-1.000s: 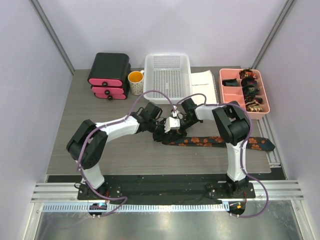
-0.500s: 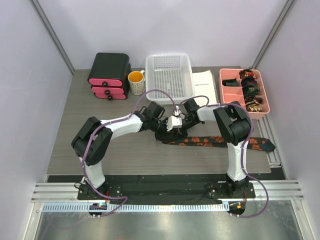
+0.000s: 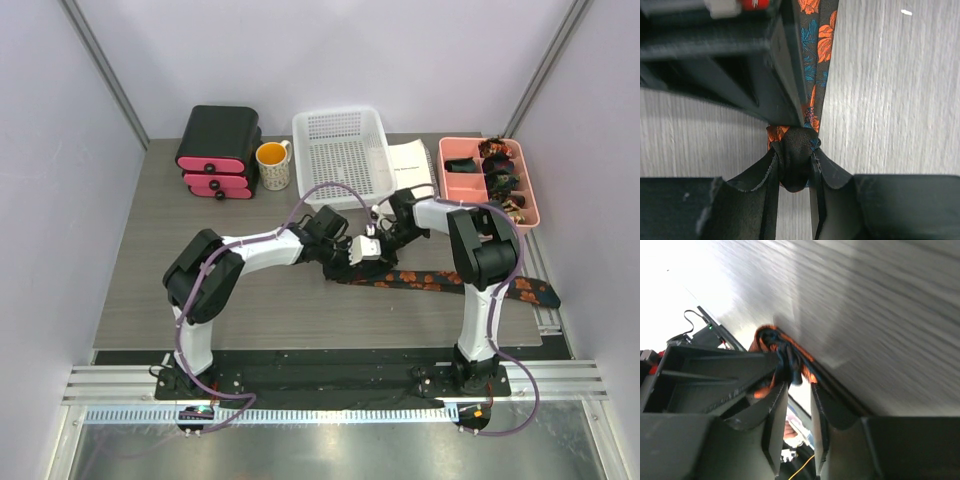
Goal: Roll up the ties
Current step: Roll the tie at the center of the board.
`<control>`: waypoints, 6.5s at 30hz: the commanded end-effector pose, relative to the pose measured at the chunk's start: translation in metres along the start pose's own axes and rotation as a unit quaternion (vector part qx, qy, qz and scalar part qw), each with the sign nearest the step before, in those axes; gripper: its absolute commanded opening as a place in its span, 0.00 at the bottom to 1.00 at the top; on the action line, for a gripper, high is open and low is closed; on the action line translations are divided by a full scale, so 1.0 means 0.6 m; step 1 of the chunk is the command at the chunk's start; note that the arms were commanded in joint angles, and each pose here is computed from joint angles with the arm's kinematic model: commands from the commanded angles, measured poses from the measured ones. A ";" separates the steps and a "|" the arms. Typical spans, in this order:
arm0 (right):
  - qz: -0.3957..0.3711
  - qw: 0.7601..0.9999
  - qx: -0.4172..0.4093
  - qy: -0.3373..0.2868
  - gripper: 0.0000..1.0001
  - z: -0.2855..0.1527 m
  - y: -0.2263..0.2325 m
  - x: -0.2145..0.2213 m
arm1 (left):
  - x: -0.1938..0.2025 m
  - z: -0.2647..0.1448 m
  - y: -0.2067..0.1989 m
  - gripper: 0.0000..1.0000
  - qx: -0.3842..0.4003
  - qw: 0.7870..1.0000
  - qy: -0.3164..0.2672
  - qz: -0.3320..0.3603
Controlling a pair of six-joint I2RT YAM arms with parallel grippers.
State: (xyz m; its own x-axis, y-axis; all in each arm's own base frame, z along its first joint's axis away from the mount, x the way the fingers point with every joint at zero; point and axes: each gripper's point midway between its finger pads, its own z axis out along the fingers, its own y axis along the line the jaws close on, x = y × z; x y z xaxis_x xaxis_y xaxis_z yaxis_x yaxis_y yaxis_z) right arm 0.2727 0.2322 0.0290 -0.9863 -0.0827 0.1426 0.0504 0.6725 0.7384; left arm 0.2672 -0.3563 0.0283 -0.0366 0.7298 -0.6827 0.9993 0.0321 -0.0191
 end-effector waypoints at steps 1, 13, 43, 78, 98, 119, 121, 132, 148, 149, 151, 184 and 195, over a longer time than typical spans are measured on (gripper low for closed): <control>-0.070 0.995 -0.059 -0.029 0.36 -0.070 0.080 -0.008 | 0.134 0.039 -0.029 0.22 0.008 0.991 0.131 -0.039; -0.087 0.993 -0.060 -0.050 0.44 -0.059 0.076 -0.019 | 0.139 0.044 -0.036 0.24 0.023 0.989 0.143 -0.036; -0.045 0.998 -0.037 -0.028 0.01 0.000 -0.040 0.035 | 0.064 -0.037 -0.048 0.64 0.037 0.996 0.053 -0.057; -0.010 0.994 -0.106 -0.019 0.02 -0.019 -0.031 0.022 | 0.013 0.008 -0.012 0.28 0.005 0.999 -0.021 0.023; -0.051 0.991 -0.111 -0.054 0.50 -0.026 0.044 0.001 | 0.096 -0.024 -0.024 0.15 0.035 0.983 0.173 -0.042; -0.062 0.997 -0.038 -0.037 0.01 0.035 -0.034 -0.003 | 0.047 -0.049 -0.001 0.57 0.045 0.992 0.049 -0.109; -0.070 0.996 -0.047 -0.040 0.01 0.038 -0.037 -0.006 | 0.048 -0.062 0.004 0.72 0.051 0.989 -0.012 -0.140; -0.108 0.990 -0.063 -0.061 0.01 0.052 -0.045 -0.018 | -0.006 -0.045 0.025 0.86 0.002 0.968 -0.205 -0.146; -0.109 0.989 -0.066 -0.072 0.01 0.038 -0.036 -0.030 | 0.073 0.009 -0.036 0.63 0.009 0.991 -0.108 -0.076; -0.109 0.989 -0.067 -0.071 0.01 0.038 -0.036 -0.029 | 0.079 0.011 -0.039 0.64 0.011 0.991 -0.104 -0.078; -0.108 0.989 -0.067 -0.070 0.01 0.039 -0.038 -0.029 | 0.079 0.013 -0.036 0.53 0.009 0.991 -0.101 -0.084; -0.061 0.995 -0.077 -0.028 0.43 0.018 0.037 0.014 | 0.117 0.012 -0.021 0.37 -0.069 0.993 0.078 -0.055; -0.057 0.997 -0.046 -0.014 0.01 0.016 -0.042 0.022 | 0.092 -0.004 -0.015 0.62 -0.061 0.993 0.023 -0.097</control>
State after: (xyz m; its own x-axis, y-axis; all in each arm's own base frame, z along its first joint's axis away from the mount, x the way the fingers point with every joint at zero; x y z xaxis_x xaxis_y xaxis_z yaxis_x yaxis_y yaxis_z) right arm 0.2639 0.2431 0.0352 -0.9923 -0.1224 0.0193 -0.0478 0.5219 0.8517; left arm 0.2691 -0.3484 0.0215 -0.1098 0.6884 -0.7170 0.9799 0.1956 0.0378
